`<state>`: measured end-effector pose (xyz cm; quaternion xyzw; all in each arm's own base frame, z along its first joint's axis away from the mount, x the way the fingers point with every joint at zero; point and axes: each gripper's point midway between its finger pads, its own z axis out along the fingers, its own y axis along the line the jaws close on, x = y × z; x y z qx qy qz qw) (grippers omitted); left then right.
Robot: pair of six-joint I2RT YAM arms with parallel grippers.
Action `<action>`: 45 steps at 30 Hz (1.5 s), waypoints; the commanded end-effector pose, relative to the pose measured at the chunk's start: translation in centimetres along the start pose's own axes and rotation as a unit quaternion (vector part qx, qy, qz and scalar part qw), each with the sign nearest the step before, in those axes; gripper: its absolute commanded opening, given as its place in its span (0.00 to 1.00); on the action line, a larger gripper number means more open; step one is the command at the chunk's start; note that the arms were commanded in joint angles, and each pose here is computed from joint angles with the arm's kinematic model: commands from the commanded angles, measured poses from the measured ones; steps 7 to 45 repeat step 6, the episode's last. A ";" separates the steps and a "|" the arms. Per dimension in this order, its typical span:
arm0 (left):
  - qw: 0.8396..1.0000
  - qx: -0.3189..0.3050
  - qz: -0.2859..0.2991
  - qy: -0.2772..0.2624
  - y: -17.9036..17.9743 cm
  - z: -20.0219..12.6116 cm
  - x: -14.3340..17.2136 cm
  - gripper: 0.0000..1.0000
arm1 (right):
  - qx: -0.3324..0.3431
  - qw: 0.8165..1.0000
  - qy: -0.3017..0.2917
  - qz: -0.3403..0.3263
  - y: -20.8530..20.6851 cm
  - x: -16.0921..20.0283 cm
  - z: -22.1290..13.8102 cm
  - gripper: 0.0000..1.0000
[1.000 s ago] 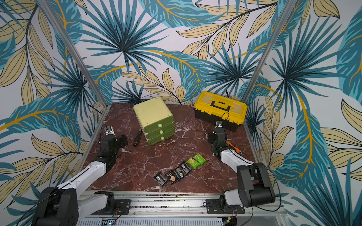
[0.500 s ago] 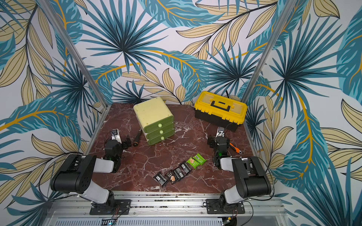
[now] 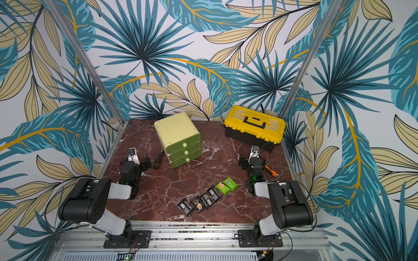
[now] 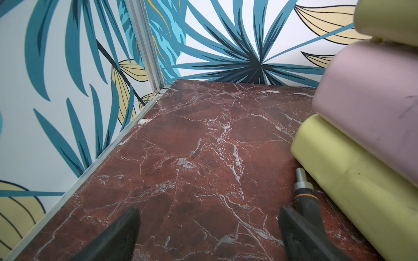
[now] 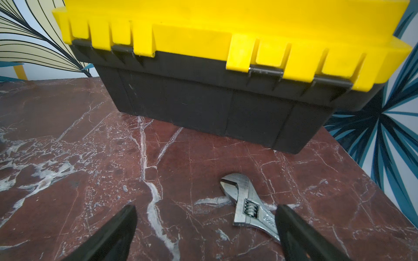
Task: Take the cookies out of the drawer
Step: Reset both arms
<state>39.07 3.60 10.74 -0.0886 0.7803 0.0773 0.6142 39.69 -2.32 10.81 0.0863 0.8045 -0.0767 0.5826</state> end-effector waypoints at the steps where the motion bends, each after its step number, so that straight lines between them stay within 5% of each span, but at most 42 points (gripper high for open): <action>1: 1.000 0.001 -0.001 -0.017 0.0 0.5 -1.4 1.00 | -0.002 1.000 -0.009 0.003 -0.1 -0.3 -0.2 0.99; 45: 1.000 0.002 0.001 -0.022 0.0 0.4 -1.5 1.00 | -0.002 1.000 -0.009 0.002 0.0 -0.3 -0.2 1.00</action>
